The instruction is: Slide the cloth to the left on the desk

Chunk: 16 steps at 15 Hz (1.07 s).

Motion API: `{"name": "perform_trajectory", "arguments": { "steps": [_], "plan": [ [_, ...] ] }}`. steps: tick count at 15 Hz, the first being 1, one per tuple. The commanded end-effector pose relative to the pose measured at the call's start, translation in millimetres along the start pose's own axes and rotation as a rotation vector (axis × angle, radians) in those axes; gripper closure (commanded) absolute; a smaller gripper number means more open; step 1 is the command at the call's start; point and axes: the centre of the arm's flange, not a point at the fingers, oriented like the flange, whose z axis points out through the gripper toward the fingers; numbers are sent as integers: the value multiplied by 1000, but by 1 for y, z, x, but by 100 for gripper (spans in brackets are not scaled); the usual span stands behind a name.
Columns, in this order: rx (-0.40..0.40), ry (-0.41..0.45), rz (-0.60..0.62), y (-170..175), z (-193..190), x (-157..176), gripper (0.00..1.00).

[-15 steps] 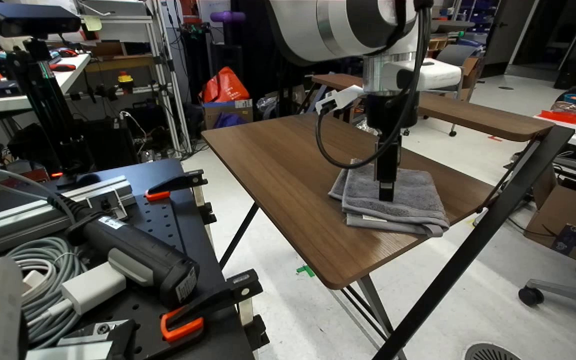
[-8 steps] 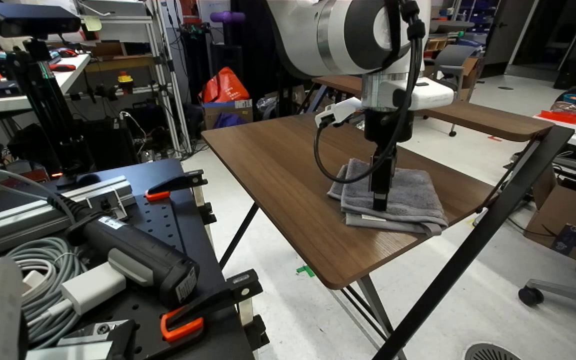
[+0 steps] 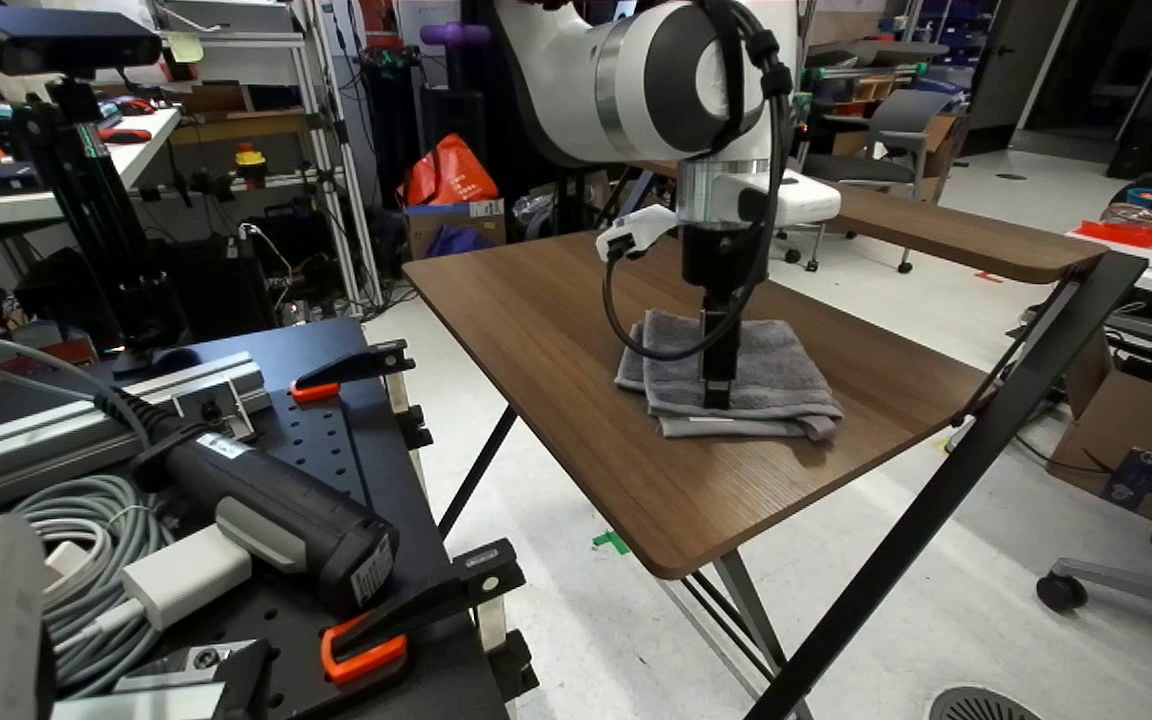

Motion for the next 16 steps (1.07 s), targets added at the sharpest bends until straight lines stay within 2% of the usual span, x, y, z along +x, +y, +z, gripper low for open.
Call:
{"name": "perform_trajectory", "arguments": {
  "steps": [1,6,11,13,16],
  "plan": [
    [-26,-29,-97,-17,9,-40,0],
    [-26,-37,-224,-43,1,-95,0],
    [-30,-68,-320,-50,-13,-144,0],
    [-52,-74,-322,-50,-18,-150,0],
    [-48,-48,-302,-47,-44,-141,0]
  ]
}}
